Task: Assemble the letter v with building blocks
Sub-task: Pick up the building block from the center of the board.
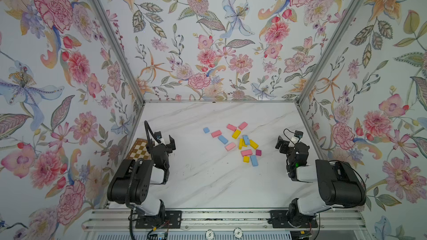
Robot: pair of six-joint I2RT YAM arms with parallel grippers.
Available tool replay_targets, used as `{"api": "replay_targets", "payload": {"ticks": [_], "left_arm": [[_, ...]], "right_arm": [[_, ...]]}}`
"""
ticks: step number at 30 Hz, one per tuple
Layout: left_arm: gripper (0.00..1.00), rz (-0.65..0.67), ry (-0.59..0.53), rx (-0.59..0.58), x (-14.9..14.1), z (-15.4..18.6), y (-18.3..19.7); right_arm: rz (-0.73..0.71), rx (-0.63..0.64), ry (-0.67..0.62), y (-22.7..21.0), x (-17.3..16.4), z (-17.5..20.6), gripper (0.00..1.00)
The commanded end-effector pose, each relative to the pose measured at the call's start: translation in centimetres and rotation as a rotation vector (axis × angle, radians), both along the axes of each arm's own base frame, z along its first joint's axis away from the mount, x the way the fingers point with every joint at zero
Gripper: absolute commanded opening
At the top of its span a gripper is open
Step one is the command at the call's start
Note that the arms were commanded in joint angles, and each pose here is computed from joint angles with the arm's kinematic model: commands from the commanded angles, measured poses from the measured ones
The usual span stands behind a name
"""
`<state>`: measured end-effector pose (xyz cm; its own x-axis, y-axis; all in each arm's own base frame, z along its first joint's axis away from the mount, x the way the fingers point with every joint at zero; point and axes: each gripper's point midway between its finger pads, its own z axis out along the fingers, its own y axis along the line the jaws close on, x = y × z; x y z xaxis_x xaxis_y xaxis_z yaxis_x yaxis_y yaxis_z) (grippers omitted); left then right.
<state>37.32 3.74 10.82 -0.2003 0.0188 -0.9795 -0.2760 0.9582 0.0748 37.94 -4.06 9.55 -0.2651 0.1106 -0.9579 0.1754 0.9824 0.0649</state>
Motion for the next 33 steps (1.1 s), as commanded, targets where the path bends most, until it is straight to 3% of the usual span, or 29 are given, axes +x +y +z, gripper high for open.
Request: {"api": "replay_targets", "payload": {"ticks": [1, 33], "left_arm": [[0.99, 0.014, -0.036, 0.015, 0.60, 1.06, 0.43], [0.99, 0.001, -0.034, 0.015, 0.73, 1.06, 0.23]], "right_arm": [[-0.003, -0.010, -0.034, -0.23, 0.67, 0.93, 0.99], [-0.007, 0.003, -0.035, -0.44, 0.62, 0.91, 0.99]]}}
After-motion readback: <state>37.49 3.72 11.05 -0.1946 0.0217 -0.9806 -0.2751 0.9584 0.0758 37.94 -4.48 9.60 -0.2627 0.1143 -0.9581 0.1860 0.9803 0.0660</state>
